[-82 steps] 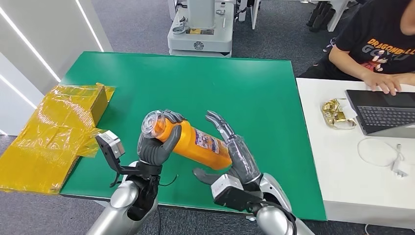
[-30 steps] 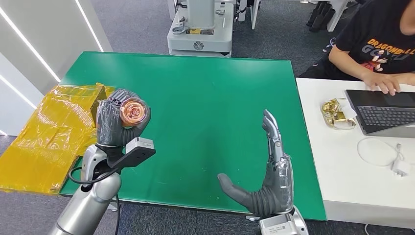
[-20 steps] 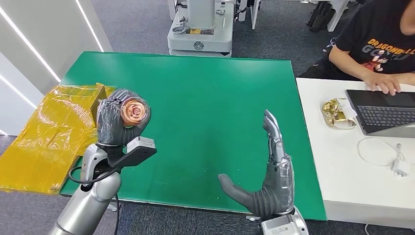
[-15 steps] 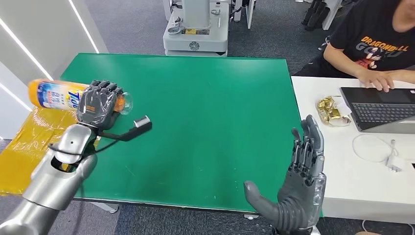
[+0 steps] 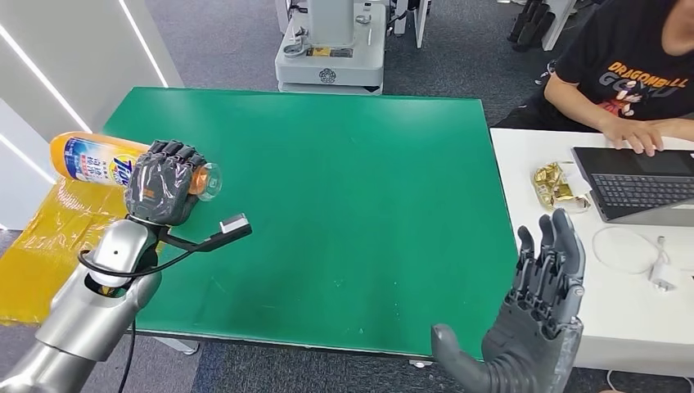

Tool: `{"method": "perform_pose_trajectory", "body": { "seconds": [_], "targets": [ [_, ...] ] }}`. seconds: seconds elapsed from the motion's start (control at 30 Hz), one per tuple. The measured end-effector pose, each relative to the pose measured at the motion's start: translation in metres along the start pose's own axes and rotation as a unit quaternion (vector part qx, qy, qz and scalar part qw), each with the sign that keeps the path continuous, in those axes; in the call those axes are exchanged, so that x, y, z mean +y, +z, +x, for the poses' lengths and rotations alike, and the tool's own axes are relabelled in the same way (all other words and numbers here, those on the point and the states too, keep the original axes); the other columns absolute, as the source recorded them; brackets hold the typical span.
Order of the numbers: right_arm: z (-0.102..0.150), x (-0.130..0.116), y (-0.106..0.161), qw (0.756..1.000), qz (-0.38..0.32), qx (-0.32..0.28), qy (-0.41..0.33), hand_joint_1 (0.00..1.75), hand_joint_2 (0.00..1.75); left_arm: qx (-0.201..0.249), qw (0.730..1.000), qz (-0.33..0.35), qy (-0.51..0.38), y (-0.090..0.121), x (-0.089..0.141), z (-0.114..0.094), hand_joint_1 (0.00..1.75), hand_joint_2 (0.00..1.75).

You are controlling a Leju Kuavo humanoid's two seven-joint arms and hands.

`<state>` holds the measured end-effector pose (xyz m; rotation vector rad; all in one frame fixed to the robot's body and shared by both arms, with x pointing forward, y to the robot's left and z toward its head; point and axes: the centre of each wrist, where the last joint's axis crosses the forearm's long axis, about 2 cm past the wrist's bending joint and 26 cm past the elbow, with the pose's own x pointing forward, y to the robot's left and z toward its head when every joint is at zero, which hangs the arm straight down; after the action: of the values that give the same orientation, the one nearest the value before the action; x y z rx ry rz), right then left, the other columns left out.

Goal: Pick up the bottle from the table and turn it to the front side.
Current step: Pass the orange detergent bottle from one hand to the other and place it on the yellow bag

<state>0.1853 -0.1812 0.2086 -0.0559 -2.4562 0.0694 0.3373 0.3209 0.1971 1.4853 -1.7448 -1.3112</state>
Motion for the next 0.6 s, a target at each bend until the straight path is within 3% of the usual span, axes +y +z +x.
{"method": "perform_pose_trajectory", "body": {
  "seconds": [0.33,0.47,0.6],
  "targets": [
    [0.002,-0.002,0.004,1.000,0.003,0.001,-0.001,0.00,1.75,-0.001,1.000,-0.007,0.007,0.000,-0.002,0.009,1.75,1.75],
    [0.002,-0.002,0.004,1.000,0.008,-0.001,-0.009,0.00,1.75,-0.004,0.998,-0.060,-0.007,0.001,-0.005,0.007,1.75,1.75],
    [0.001,-0.002,0.004,1.000,0.015,-0.004,-0.020,0.00,1.75,-0.017,0.989,-0.143,-0.033,0.006,-0.015,-0.013,1.75,1.75]
  ]
}}
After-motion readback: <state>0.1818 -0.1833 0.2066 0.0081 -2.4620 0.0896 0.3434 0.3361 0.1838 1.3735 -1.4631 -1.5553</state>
